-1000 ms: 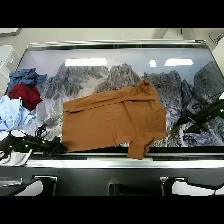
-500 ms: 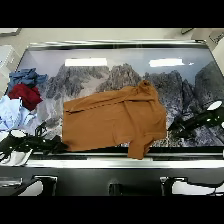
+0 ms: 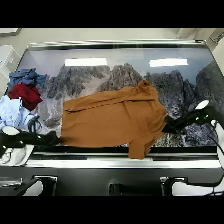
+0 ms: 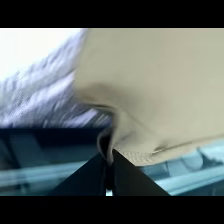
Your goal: Fold the clothes and pants, and hang the long-sleeved shirts on hangers.
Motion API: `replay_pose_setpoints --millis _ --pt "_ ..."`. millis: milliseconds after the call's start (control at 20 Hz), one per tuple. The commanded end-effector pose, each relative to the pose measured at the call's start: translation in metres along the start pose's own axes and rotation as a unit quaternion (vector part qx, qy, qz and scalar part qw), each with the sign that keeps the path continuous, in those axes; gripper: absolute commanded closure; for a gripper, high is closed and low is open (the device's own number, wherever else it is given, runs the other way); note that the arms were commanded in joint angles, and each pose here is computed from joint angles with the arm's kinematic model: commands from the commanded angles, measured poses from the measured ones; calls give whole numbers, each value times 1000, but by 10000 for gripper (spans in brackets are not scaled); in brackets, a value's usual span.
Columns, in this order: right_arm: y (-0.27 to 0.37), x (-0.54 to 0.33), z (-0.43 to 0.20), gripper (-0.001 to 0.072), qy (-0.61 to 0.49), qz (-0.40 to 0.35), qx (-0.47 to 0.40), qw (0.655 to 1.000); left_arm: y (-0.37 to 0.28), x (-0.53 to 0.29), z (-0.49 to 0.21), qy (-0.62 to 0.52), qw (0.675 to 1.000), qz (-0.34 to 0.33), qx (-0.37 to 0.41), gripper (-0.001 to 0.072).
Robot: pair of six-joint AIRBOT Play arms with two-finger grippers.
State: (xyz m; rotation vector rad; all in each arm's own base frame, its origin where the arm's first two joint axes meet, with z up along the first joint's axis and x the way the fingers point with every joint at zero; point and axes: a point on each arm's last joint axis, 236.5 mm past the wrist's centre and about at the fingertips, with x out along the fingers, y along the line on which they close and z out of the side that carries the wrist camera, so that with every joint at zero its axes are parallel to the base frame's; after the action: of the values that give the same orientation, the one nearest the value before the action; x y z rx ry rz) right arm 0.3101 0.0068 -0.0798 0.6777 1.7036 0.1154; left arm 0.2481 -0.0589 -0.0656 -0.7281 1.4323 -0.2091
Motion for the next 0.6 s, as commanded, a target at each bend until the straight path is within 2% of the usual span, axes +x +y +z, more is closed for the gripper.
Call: replay_pose_setpoints --millis 0,100,200,300,400,550 --pt "54 -95 38 668 -142 2 -86 986 -61 -87 78 -152 984 -3 97 689" --pt "115 -225 57 667 -333 -13 -192 923 -148 -217 128 -334 922 -7 196 688" --pt "177 -379 20 667 -534 -40 -258 804 -237 -361 123 -508 814 -14 281 687" --pt "216 -493 -73 667 -672 -69 -293 676 -301 -461 72 -610 716 -24 338 687" --pt "222 -531 -155 667 -728 -93 -301 609 -333 -506 16 -652 658 -29 374 687" --pt "226 -546 -237 667 -770 -97 -308 550 -348 -533 -42 -689 608 -36 393 688"
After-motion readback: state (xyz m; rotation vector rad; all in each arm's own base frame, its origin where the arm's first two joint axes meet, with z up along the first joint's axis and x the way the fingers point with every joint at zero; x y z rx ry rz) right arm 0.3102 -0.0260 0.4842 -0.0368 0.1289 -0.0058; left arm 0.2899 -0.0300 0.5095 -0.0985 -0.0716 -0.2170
